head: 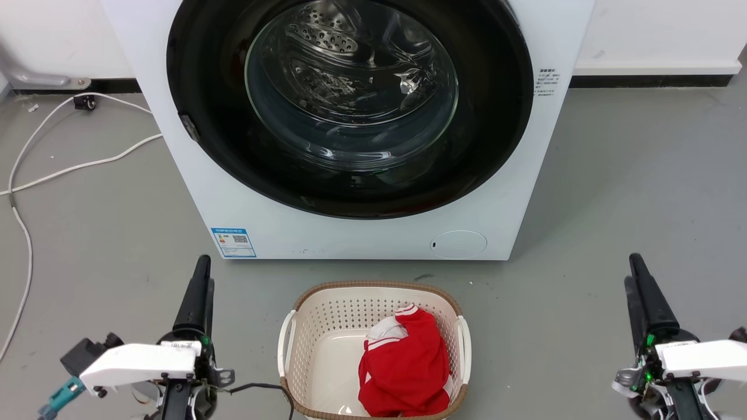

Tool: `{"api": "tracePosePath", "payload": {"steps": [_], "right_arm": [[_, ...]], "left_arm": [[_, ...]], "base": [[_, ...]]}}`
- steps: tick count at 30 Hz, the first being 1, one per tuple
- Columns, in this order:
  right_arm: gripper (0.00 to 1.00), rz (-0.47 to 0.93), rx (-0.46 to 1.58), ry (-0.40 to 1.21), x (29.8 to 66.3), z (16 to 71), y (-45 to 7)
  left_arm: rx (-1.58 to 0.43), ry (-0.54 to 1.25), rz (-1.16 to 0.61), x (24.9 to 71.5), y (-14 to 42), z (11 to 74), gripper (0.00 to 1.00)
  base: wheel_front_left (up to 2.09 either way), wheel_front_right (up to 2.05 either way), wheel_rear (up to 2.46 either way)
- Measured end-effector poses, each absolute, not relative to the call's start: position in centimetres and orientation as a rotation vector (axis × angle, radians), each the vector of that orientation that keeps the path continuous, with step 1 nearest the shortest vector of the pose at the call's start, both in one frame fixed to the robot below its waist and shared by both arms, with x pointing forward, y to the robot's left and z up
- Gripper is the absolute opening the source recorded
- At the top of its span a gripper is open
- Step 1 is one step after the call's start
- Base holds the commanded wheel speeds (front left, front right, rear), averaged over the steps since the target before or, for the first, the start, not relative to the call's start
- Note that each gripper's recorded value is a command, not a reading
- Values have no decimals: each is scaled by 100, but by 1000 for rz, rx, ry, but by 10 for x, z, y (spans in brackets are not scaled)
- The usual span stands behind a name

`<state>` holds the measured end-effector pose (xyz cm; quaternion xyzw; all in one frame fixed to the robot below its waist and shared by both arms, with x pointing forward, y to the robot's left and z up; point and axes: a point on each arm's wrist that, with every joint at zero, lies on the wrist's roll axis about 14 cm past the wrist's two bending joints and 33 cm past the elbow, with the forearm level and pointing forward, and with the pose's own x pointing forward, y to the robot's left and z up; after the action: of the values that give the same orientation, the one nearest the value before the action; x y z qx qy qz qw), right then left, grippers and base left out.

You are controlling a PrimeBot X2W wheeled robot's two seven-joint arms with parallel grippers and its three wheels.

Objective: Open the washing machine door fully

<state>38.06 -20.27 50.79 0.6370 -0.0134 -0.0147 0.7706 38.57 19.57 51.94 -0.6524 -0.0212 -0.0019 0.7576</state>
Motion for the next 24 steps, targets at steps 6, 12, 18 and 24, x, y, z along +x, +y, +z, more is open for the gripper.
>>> {"api": "tracePosePath", "payload": {"steps": [6, 12, 18, 24], "right_arm": [[100, 12, 1173, -75, 384, 529, -200], [100, 47, 987, -106, 384, 544, -193], [100, 55, 841, -94, 380, 540, -186], [100, 48, 712, -74, 376, 534, -186]], "left_arm": [[-1277, -93, -30, 387, 196, 537, 100], [-1124, -117, -41, 387, 196, 546, 100], [-972, -118, -41, 387, 195, 546, 100], [-830, -120, -32, 386, 196, 546, 100]], "base": [[0, 0, 0], [0, 0, 0], [0, 0, 0], [0, 0, 0]]}}
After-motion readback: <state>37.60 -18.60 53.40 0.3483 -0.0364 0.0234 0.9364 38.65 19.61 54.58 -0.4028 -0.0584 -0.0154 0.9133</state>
